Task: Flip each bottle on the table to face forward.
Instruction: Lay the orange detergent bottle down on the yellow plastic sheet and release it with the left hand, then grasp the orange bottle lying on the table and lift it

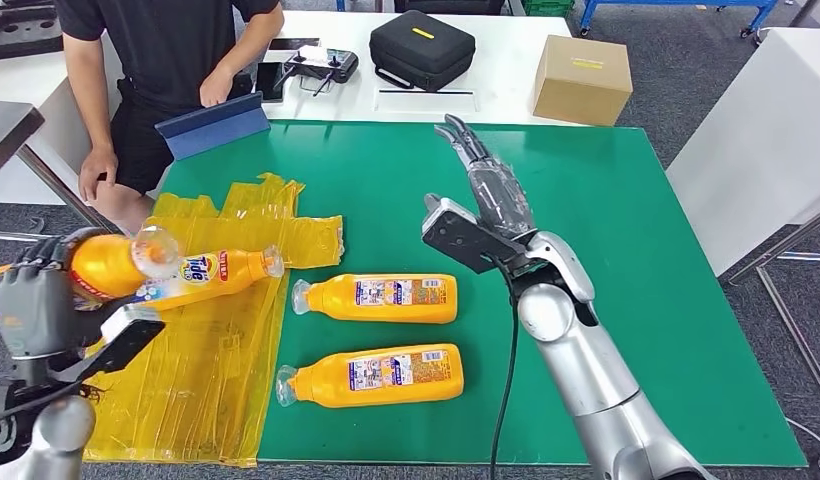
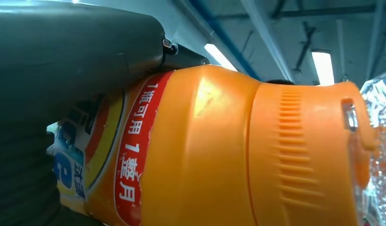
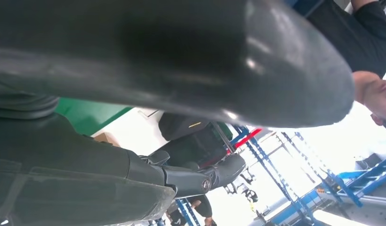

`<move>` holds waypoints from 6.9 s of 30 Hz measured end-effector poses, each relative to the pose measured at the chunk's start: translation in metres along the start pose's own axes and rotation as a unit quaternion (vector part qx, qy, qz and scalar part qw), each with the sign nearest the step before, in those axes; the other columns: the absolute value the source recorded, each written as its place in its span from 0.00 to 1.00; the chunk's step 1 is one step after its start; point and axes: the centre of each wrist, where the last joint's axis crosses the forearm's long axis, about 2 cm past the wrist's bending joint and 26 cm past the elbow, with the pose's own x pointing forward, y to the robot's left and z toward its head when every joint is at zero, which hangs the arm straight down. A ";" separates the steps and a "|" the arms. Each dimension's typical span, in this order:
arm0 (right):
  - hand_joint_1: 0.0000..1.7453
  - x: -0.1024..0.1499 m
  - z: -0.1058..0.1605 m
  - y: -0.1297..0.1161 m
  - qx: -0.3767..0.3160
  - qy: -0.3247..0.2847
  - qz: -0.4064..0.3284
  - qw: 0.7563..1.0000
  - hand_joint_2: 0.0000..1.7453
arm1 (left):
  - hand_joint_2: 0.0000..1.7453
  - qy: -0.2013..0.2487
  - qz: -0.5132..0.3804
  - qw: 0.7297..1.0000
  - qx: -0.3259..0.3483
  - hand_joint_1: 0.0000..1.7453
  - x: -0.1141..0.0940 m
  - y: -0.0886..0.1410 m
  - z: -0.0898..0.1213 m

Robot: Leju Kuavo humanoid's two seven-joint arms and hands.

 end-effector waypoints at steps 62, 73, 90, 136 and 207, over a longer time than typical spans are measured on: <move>0.00 -0.013 0.015 0.015 0.070 0.009 -0.007 0.997 0.00 | 0.00 -0.016 -0.132 0.980 -0.147 0.00 0.097 -0.117 -0.149; 0.00 -0.016 0.018 0.013 0.074 0.013 -0.002 0.997 0.00 | 0.00 0.019 -0.077 0.987 -0.143 0.00 0.086 -0.113 -0.151; 0.00 -0.031 0.060 0.016 0.105 0.046 0.079 0.990 0.00 | 0.00 0.163 0.578 0.799 -0.005 0.00 0.027 -0.056 -0.126; 0.00 0.018 0.162 0.070 0.158 0.053 0.081 0.983 1.00 | 0.00 0.177 0.560 0.805 0.084 0.00 -0.019 0.015 0.072; 1.00 0.003 0.128 0.112 0.194 0.076 0.023 0.978 1.00 | 0.00 0.203 0.597 0.774 0.054 0.00 -0.007 -0.014 0.082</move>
